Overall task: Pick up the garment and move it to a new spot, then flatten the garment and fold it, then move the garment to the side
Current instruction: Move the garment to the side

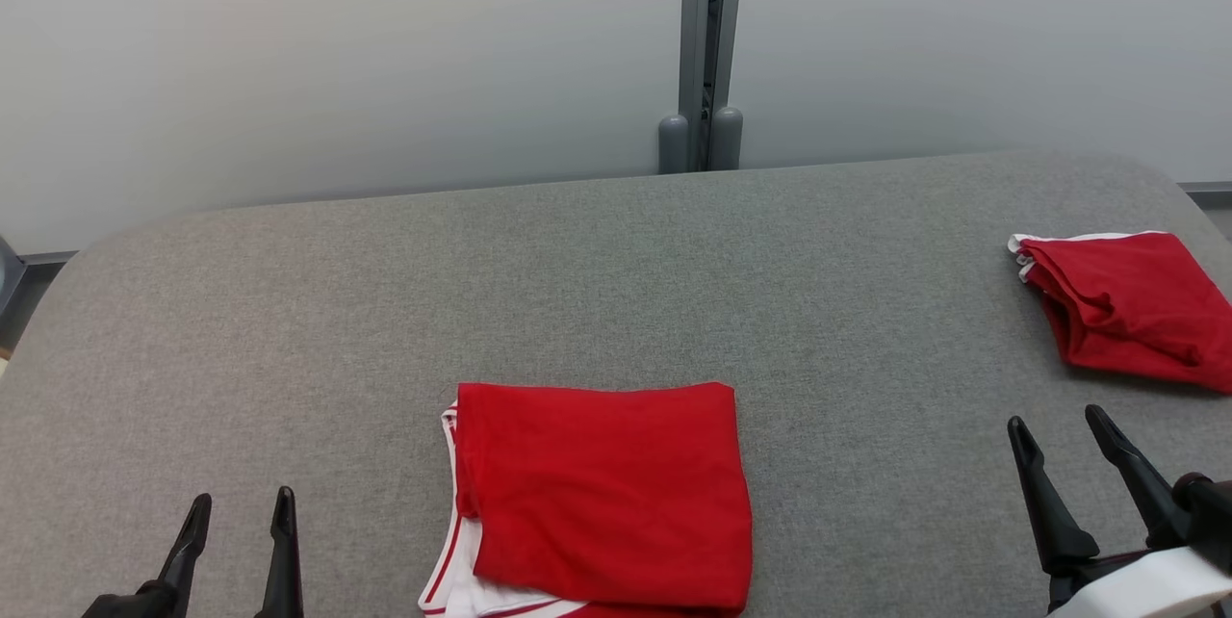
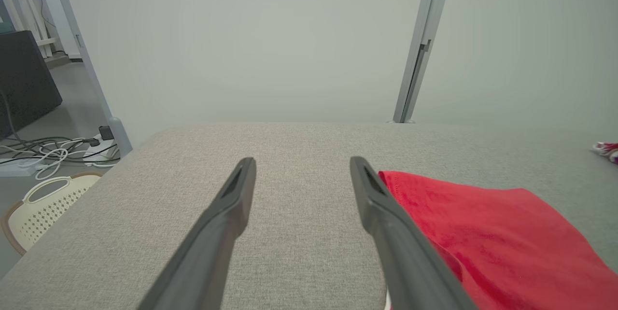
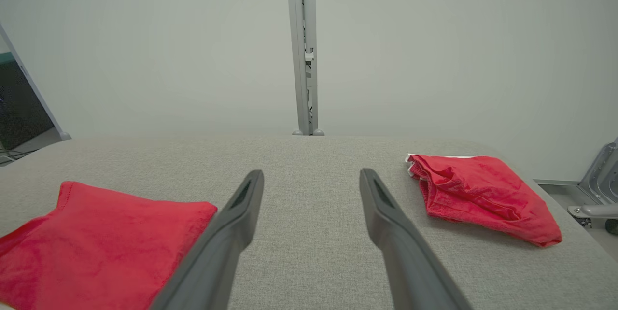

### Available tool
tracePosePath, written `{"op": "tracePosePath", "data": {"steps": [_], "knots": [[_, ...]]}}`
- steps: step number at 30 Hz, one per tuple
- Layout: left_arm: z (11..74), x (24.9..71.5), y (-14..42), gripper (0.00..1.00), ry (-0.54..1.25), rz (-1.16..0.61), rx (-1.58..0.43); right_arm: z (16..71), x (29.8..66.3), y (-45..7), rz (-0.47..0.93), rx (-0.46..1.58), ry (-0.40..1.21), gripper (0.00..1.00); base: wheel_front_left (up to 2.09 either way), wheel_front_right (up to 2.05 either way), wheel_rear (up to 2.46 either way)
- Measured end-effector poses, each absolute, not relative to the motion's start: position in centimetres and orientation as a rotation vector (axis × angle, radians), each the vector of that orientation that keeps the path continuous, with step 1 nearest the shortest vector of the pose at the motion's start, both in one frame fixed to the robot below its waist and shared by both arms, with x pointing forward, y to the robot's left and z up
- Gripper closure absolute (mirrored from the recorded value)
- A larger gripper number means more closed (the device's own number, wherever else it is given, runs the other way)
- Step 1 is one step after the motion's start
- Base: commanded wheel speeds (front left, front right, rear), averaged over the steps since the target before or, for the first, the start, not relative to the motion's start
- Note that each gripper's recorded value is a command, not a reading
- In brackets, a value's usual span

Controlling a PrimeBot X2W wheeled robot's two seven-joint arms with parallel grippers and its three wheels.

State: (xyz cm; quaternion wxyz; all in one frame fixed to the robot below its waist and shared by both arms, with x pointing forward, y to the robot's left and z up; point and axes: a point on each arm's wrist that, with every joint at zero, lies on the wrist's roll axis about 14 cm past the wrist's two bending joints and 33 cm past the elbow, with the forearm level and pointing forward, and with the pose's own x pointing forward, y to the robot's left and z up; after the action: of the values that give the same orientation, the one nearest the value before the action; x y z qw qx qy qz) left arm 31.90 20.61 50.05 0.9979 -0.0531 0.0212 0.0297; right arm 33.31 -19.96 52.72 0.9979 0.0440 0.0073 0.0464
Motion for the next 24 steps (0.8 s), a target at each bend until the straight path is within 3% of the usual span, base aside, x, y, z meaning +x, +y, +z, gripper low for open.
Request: {"op": "tracePosePath", "data": {"steps": [15, 24], "knots": [[49.9, 31.9, 20.7, 0.0, 0.052, 0.064, -0.114, 52.2, 33.9, -19.9, 0.091, 0.078, 0.042, 0.0, 0.0, 0.0, 0.0], [51.5, 33.8, 21.2, 0.0, -0.009, 0.074, -0.118, 50.3, 36.3, -18.3, 0.136, 0.082, 0.103, 0.0, 0.0, 0.0, 0.0]]}}
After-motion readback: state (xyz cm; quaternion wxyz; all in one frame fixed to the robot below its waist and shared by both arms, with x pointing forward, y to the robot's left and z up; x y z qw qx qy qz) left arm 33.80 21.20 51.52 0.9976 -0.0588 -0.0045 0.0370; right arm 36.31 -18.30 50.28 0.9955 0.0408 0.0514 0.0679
